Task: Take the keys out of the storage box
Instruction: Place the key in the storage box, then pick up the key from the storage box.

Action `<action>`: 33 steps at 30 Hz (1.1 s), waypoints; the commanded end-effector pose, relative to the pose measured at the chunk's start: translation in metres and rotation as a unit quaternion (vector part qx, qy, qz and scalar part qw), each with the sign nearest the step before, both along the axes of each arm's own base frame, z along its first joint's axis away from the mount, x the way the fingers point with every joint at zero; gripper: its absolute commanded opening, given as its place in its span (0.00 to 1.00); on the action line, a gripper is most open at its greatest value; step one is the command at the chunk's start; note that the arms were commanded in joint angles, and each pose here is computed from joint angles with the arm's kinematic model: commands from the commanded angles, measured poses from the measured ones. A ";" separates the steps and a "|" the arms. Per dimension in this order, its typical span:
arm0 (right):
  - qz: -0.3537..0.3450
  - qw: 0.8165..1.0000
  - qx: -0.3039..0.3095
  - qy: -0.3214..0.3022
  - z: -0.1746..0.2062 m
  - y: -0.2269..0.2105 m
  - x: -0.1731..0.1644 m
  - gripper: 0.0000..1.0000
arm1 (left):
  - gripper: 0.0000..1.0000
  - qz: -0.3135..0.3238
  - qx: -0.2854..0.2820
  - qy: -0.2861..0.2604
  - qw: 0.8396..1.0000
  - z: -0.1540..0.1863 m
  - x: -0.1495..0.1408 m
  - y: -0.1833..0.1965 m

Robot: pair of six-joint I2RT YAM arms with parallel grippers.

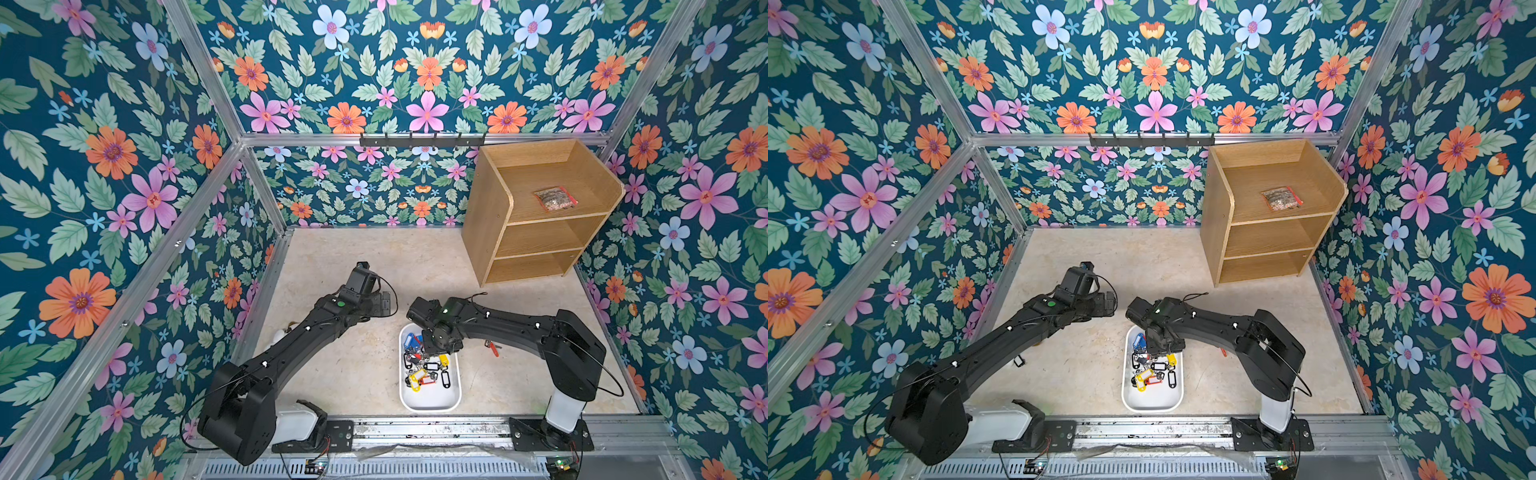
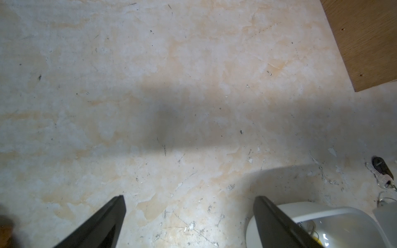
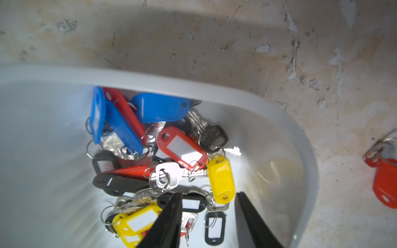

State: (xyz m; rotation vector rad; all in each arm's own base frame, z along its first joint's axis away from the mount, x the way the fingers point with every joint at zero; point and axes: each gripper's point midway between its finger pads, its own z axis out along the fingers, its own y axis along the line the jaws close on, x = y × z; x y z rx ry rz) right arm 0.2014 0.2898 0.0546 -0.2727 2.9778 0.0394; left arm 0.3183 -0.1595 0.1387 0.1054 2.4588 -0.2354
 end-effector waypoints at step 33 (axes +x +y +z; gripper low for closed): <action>-0.008 1.000 0.014 0.021 -0.024 0.013 0.000 0.29 | 0.99 -0.002 -0.001 -0.002 1.000 0.002 0.000 -0.003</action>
